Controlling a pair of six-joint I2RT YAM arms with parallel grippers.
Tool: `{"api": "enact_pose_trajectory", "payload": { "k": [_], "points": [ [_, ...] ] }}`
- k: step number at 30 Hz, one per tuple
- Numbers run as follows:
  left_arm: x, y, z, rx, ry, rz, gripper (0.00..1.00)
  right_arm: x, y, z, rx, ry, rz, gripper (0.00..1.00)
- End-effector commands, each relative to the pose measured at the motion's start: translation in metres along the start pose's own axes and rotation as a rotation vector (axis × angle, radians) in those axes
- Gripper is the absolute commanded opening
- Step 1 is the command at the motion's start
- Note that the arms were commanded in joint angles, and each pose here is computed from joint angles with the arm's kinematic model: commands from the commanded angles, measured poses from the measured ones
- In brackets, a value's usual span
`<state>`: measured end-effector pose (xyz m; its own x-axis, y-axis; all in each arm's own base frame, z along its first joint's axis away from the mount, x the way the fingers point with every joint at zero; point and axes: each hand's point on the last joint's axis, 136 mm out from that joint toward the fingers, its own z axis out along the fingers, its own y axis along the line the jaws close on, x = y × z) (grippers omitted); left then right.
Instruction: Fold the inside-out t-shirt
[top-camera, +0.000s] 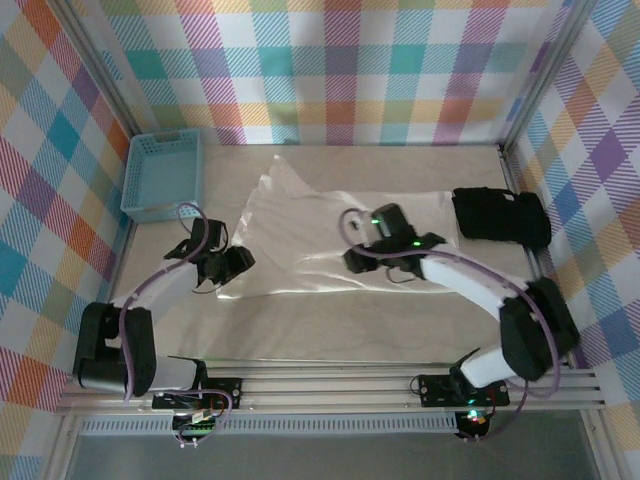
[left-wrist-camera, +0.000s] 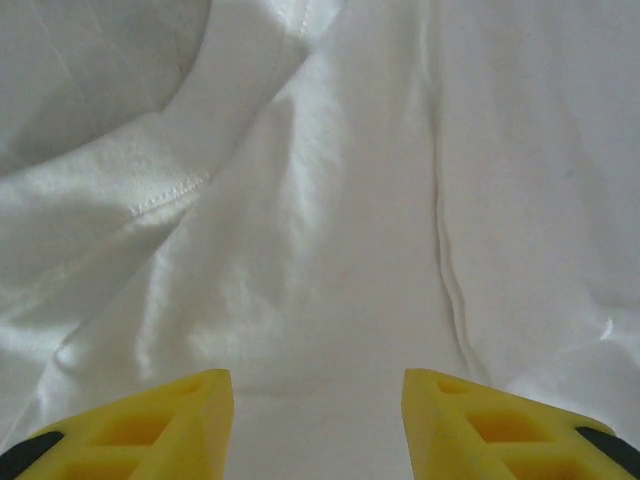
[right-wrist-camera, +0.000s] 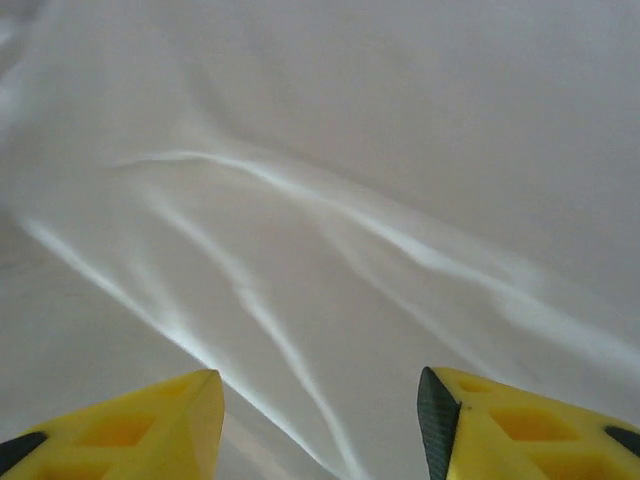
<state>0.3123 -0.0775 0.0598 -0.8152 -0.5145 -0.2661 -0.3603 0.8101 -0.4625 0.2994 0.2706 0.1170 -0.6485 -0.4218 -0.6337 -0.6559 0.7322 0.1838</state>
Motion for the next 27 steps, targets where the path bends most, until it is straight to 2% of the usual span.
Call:
{"api": "enact_pose_trajectory", "payload": {
  "k": [1,5,8,15,17,21,24,27],
  "points": [
    [0.0,0.001,0.013,0.023,0.06,-0.054,0.47,-0.032,0.046,0.042,-0.079,-0.053,-0.32,0.57],
    [-0.007,0.012,0.022,0.02,0.048,-0.085,0.45,-0.038,0.085,0.089,-0.168,-0.015,-0.465,0.6],
    [-0.005,0.021,0.026,0.005,0.051,-0.095,0.45,-0.035,0.099,0.114,-0.188,0.023,-0.539,0.62],
    [0.005,0.031,0.029,-0.015,0.067,-0.091,0.45,-0.032,0.099,0.147,-0.165,0.072,-0.583,0.6],
    [0.006,0.032,0.028,-0.019,0.067,-0.09,0.45,-0.033,0.093,0.153,-0.134,0.081,-0.582,0.55],
    [0.009,0.035,0.029,-0.022,0.074,-0.09,0.45,-0.041,0.083,0.158,-0.066,0.062,-0.571,0.31],
    [0.012,0.036,0.03,-0.024,0.078,-0.09,0.45,-0.052,0.082,0.152,-0.047,0.02,-0.54,0.15],
    [0.012,0.036,0.03,-0.023,0.078,-0.091,0.45,-0.068,0.075,0.139,-0.027,-0.034,-0.474,0.05]
  ]
}}
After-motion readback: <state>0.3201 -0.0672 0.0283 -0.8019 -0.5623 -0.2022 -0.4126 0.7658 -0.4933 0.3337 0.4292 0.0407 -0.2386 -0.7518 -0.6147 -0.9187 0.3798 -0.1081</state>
